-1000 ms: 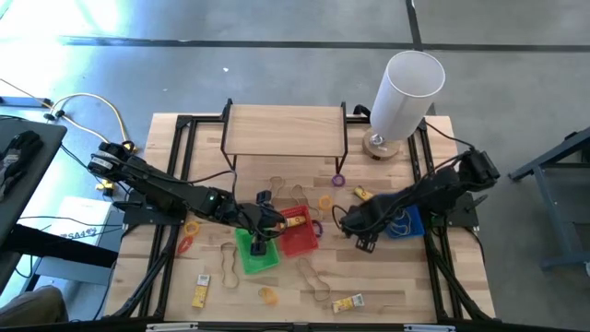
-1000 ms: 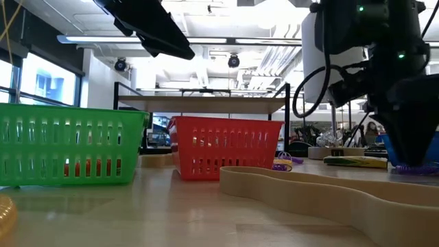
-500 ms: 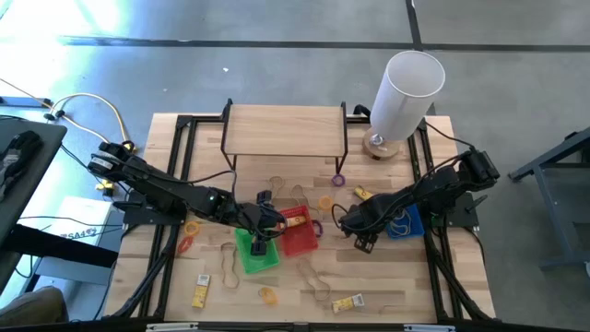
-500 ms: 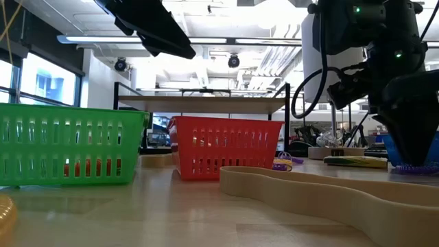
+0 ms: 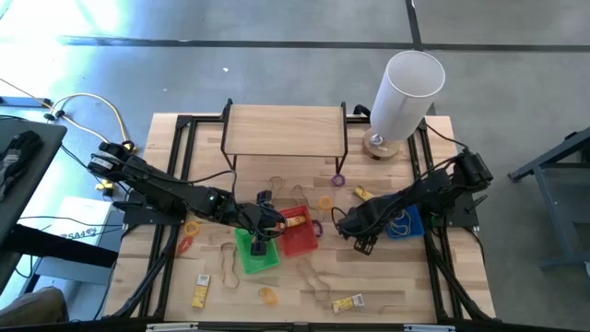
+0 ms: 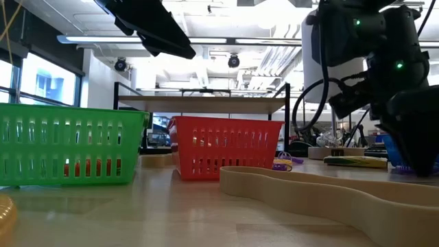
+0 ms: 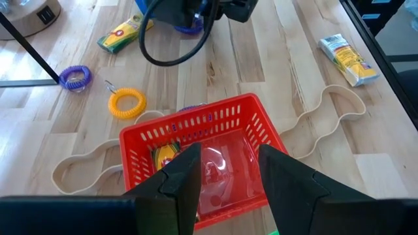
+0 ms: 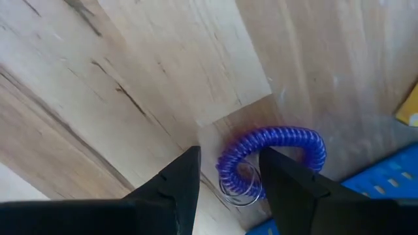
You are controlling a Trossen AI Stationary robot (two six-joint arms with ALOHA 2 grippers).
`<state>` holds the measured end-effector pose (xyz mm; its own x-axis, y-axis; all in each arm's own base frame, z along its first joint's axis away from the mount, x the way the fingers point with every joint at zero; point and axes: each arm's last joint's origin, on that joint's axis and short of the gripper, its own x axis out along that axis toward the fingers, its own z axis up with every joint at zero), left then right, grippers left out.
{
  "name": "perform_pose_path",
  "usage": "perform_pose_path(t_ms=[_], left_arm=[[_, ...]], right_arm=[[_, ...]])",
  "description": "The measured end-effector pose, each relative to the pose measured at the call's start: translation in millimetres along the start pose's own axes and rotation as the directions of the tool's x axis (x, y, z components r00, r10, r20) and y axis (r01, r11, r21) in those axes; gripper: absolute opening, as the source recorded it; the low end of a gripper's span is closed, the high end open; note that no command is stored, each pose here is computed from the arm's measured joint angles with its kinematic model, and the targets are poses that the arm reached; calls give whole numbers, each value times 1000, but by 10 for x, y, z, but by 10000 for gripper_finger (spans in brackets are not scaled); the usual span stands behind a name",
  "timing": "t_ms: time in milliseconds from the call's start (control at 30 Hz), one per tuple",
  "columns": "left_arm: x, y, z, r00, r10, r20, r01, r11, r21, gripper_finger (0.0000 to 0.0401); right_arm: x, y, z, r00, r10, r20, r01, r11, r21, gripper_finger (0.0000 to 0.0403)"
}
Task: Pick & Place Office Desk Supplies
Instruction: Put the violet spring keychain into the green bin
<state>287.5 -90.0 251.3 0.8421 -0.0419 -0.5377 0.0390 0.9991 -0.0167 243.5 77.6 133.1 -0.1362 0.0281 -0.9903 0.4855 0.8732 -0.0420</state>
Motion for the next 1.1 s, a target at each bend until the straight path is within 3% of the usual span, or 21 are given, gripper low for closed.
perform_pose_path(t_ms=[200,467,800,1100], left_arm=[[0,0,1,1000,0,1,0,1000,0,145],[0,0,1,1000,0,1,0,1000,0,145],[0,-1,5,1000,0,5,0,999,47,145],[3,14,9,1000,4,7,-4,993,119,145]], right_arm=[[23,24,21,1000,25,2,-25,999,-48,131],[30,21,20,1000,7,14,-5,995,-101,15],[-149,96,-82,994,-8,111,29,982,-185,6],[-446,221,-279,957,131,258,-49,952,-304,5]])
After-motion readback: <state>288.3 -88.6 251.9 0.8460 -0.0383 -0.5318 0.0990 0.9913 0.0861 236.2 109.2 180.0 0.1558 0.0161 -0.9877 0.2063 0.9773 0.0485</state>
